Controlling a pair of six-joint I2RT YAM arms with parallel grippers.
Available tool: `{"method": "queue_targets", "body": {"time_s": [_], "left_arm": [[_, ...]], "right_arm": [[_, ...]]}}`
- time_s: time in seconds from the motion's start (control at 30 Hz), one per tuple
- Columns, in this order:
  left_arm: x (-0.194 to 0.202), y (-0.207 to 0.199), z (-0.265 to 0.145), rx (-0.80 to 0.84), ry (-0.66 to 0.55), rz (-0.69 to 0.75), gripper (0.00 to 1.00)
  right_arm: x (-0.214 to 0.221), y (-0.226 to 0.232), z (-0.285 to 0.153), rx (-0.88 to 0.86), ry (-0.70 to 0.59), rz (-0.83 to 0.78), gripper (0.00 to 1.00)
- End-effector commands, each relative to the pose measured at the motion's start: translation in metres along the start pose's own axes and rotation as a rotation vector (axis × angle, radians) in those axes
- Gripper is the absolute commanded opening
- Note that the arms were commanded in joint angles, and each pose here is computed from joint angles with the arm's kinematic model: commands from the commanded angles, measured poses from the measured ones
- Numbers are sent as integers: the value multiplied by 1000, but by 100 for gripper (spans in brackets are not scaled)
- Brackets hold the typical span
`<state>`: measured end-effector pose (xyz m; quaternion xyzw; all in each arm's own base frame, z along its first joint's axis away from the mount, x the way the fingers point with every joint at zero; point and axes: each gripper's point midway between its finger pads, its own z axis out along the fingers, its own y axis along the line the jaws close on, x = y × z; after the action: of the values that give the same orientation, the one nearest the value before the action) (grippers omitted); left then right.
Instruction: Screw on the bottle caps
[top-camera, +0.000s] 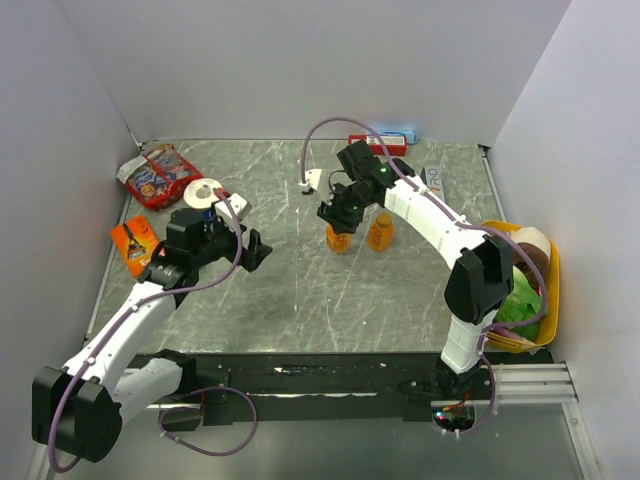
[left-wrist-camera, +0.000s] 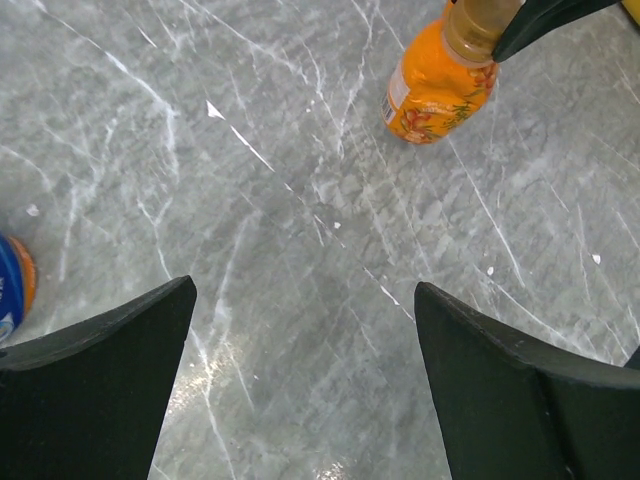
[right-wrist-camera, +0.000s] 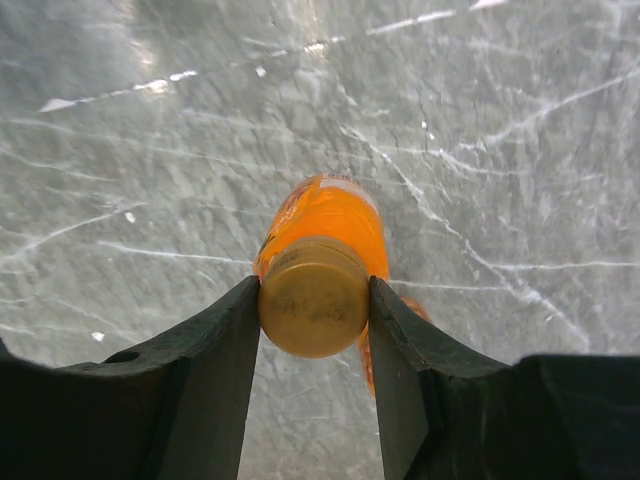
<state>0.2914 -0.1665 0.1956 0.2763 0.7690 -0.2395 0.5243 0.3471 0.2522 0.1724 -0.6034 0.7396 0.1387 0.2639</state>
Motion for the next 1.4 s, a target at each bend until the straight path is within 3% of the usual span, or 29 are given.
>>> {"method": "queue_targets", "body": {"time_s": [0.0, 0.7, 1.2, 1.37], "left_arm": [[-26, -1, 5, 34, -44, -11, 96], [-34, 3, 25, 83, -5, 7, 96], [-30, 0, 26, 100, -6, 2, 96], [-30, 0, 26, 103, -9, 4, 96]], "right_arm": [[-2, -18, 0, 71, -48, -6, 29], [28, -30, 19, 83, -67, 23, 37], [30, -34, 24, 88, -48, 65, 66], [29, -36, 22, 102, -53, 58, 68]]}}
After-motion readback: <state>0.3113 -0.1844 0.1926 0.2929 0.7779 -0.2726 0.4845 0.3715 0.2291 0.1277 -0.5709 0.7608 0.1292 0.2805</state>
